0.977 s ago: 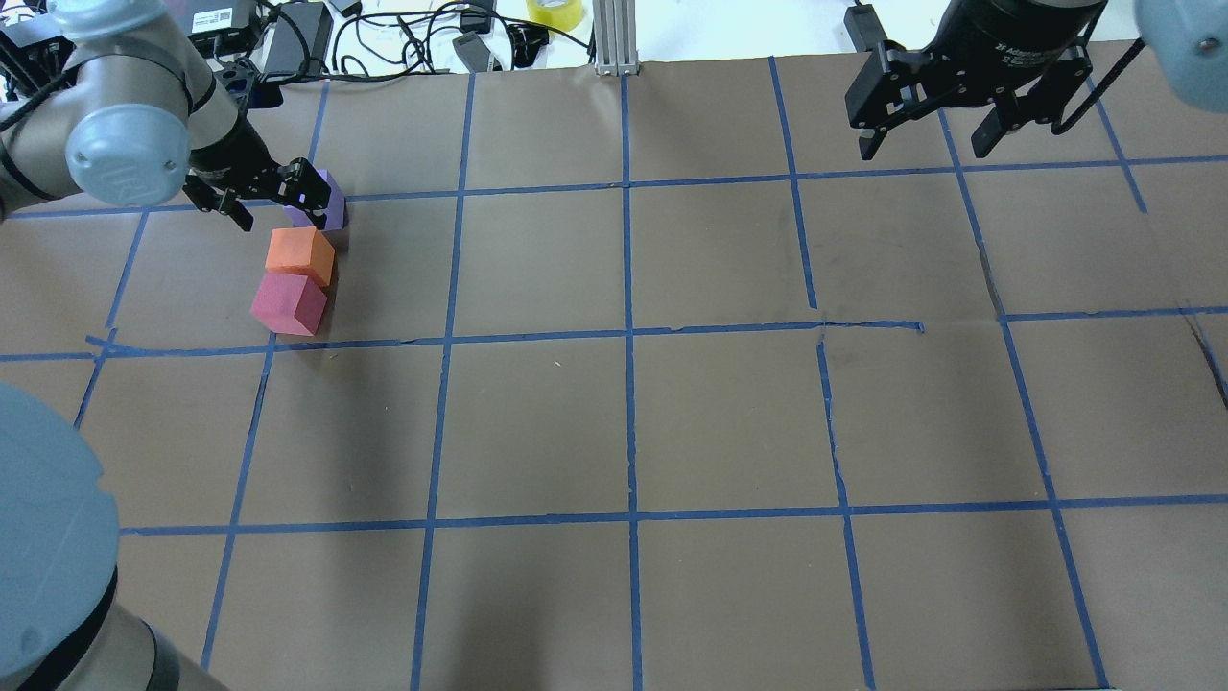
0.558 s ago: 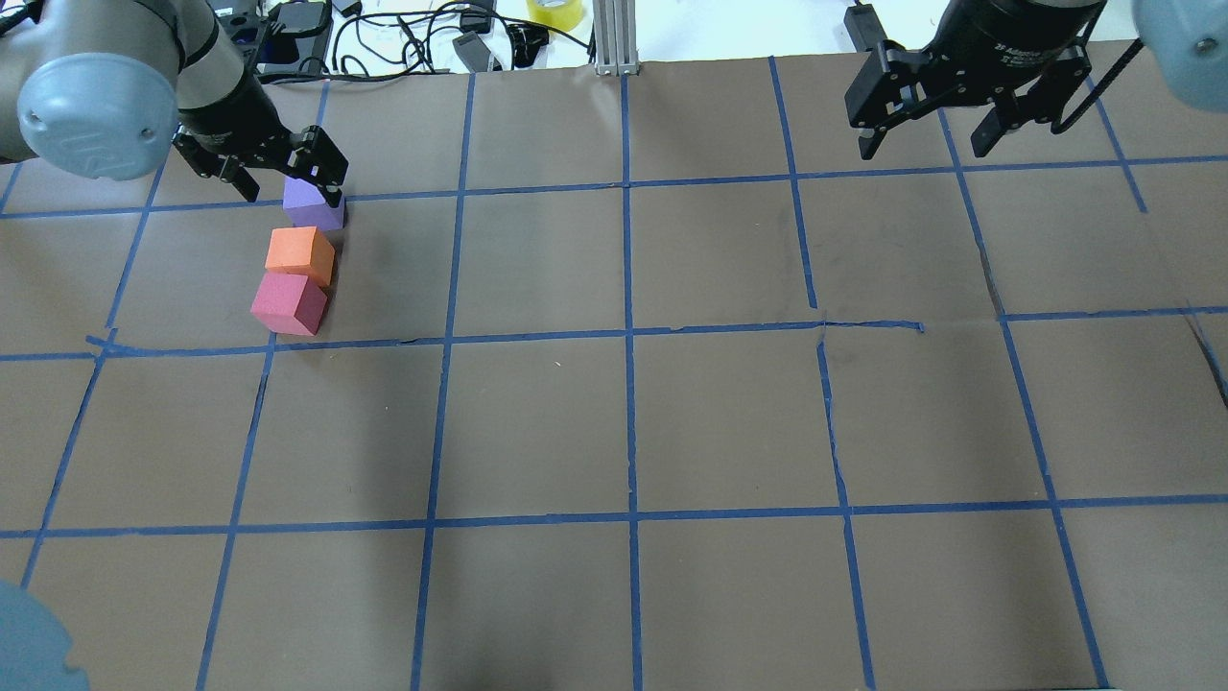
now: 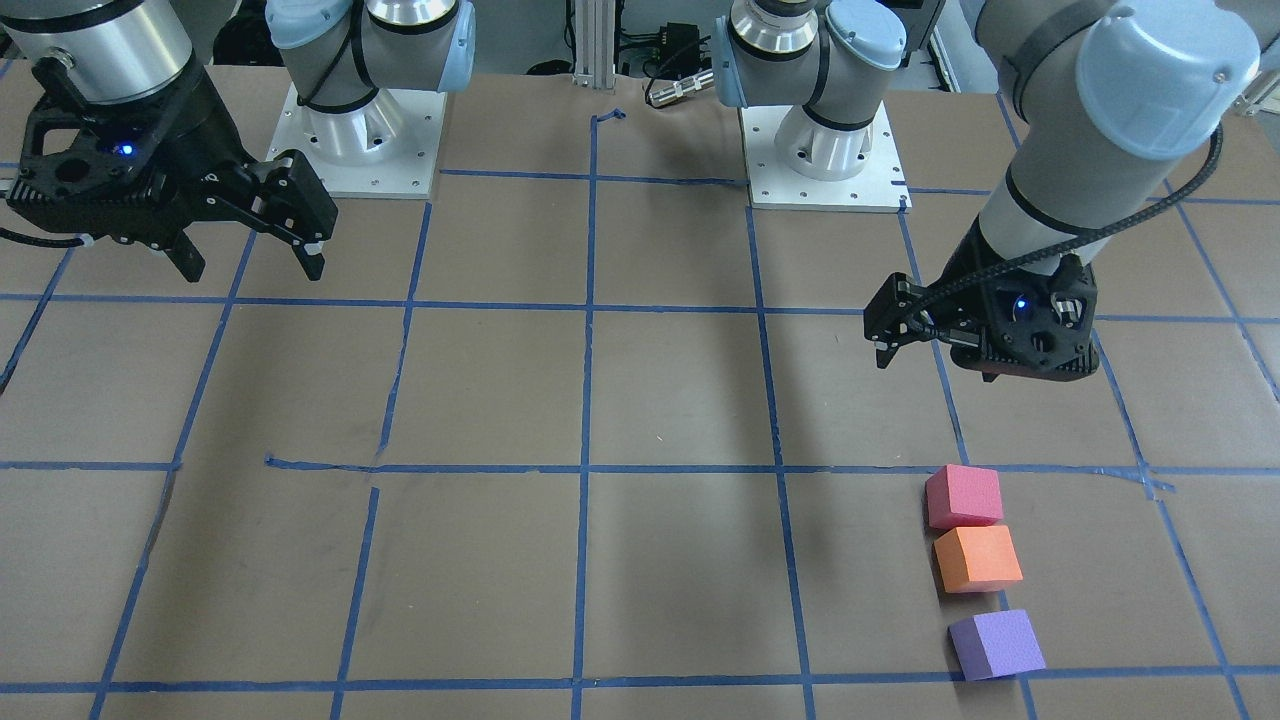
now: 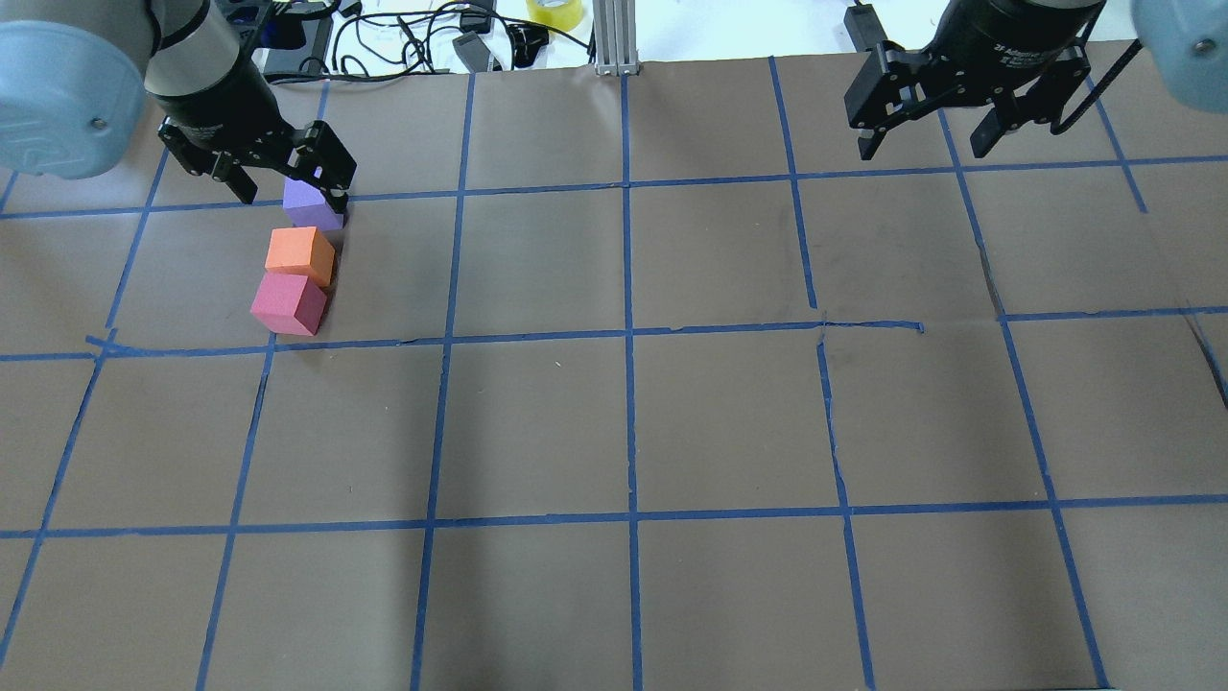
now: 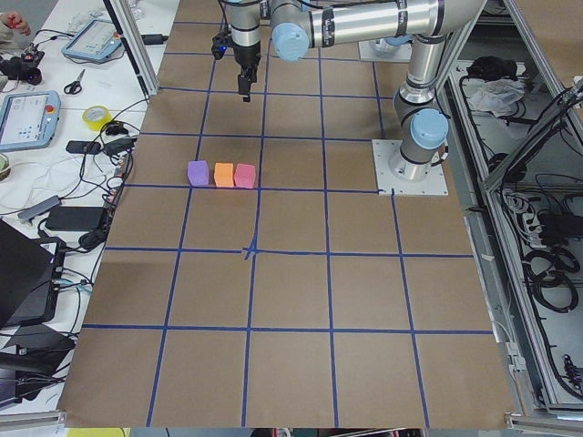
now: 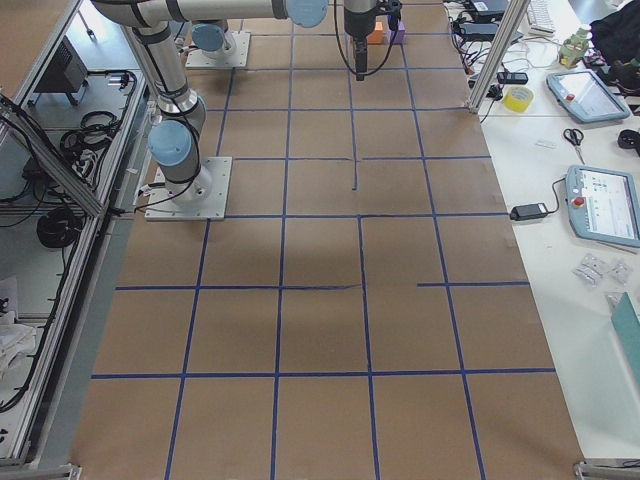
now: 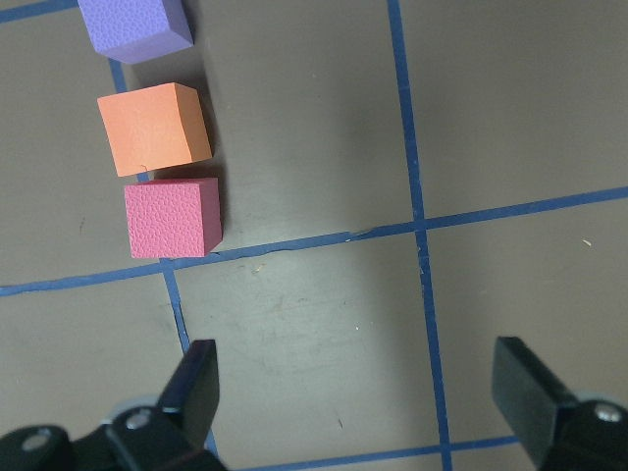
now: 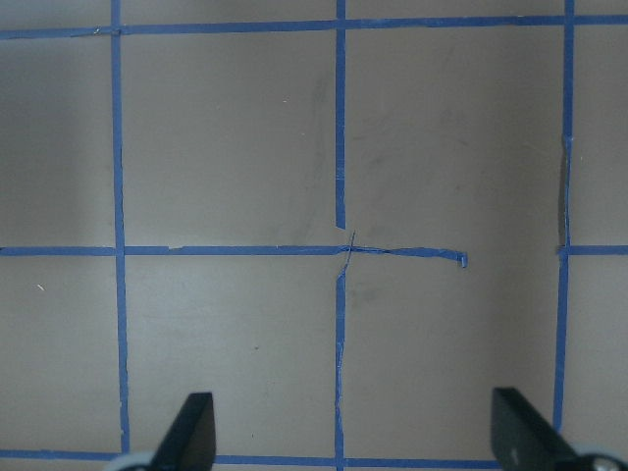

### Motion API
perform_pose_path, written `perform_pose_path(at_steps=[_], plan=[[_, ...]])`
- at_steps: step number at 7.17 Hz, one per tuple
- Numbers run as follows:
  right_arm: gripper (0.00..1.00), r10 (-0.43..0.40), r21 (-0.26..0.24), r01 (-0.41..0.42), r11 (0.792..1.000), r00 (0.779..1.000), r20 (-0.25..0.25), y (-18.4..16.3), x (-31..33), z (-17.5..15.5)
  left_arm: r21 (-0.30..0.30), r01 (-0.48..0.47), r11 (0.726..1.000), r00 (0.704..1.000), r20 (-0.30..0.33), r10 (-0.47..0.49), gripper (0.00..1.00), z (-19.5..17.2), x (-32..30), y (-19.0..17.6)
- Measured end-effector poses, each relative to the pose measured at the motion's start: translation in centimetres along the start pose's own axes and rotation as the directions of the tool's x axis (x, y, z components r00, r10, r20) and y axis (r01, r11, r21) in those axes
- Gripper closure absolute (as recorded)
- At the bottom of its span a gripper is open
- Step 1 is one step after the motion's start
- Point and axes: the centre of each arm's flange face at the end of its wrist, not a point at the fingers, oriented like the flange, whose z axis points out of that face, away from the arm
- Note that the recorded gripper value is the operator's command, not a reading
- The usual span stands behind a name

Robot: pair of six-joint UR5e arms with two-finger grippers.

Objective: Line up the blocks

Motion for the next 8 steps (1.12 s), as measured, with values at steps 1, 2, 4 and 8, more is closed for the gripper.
perform_pose_path(at_steps=[1, 2, 4, 8], plan=[[0.0, 0.0, 0.001, 0.0, 1.0, 1.0, 0.0, 0.0, 0.0, 0.0, -0.009, -0.004, 1.0, 1.0, -0.007, 0.004, 0.0, -1.2, 0.8, 1.0], [0.0, 0.0, 0.001, 0.0, 1.0, 1.0, 0.0, 0.0, 0.0, 0.0, -0.015, -0.019, 1.0, 1.0, -0.008, 0.019, 0.0, -2.4, 2.3, 2.3], [0.0, 0.001, 0.0, -0.001, 1.0, 1.0, 0.0, 0.0, 0.0, 0.0, -0.009, -0.017, 1.0, 1.0, -0.002, 0.017, 0.0, -4.1, 4.8, 3.8], [0.0, 0.002, -0.002, -0.002, 1.0, 1.0, 0.0, 0.0, 0.1, 0.0, 0.013, -0.006, 1.0, 1.0, 0.002, 0.006, 0.0, -6.0, 5.6, 5.3]])
